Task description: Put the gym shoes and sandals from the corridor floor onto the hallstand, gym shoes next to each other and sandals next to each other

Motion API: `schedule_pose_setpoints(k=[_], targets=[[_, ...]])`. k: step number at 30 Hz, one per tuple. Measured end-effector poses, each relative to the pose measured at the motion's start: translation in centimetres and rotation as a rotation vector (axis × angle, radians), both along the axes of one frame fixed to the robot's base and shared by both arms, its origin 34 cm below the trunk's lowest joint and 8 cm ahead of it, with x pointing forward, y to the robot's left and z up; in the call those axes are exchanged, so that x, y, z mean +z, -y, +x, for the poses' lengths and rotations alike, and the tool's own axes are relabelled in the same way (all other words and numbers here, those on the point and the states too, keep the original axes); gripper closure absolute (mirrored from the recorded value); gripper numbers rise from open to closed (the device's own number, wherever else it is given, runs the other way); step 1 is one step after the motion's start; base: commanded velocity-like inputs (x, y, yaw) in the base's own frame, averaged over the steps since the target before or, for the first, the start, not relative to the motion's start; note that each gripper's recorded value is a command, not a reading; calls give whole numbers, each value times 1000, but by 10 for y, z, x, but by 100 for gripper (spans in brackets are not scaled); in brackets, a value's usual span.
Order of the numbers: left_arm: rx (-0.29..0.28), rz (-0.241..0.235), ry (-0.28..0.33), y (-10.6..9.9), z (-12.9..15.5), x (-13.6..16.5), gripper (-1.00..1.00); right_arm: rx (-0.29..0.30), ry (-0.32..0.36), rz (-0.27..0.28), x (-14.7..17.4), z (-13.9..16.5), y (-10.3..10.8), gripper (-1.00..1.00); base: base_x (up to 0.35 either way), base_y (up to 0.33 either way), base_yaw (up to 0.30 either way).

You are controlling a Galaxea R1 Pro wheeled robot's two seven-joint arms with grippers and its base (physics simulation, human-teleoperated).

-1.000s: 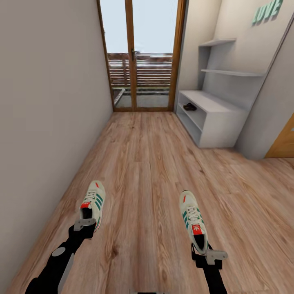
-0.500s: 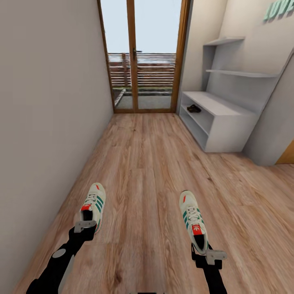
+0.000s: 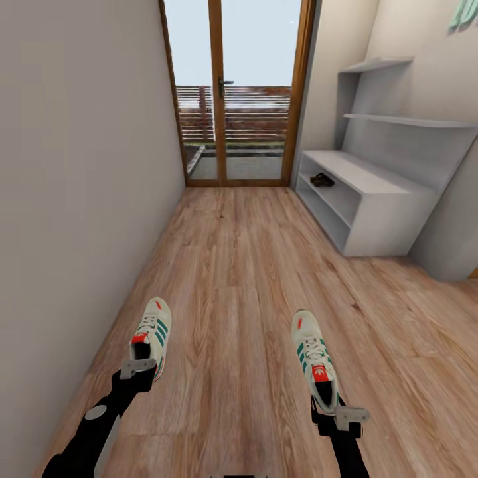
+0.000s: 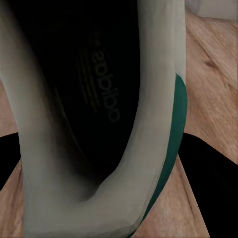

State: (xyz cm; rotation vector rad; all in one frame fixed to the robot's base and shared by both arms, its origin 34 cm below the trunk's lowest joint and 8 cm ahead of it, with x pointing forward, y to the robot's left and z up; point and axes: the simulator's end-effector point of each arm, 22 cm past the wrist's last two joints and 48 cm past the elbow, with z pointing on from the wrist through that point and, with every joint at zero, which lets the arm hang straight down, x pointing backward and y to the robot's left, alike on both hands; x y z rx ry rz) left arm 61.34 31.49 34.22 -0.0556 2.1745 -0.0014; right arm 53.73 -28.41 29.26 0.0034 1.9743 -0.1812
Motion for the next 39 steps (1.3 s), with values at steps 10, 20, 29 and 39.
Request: schedule_pose_setpoints(k=[10,20,29,39], targets=[[2,0,1,-1,0,0,100,0,0,0,0,0,0,100,337,100,0],[1,6,-7,-5,-4,-4,100,10,4,7,2,5,-6,100,269,72,0],[36,-17,-60,-6,-31,-29,100,-7,-63,-2,-22,-31,6,100,0,0,0],[62,3,-73,-14,-35,-34,100,-9,-104,3,-37,-57,6,100,0,0,0]])
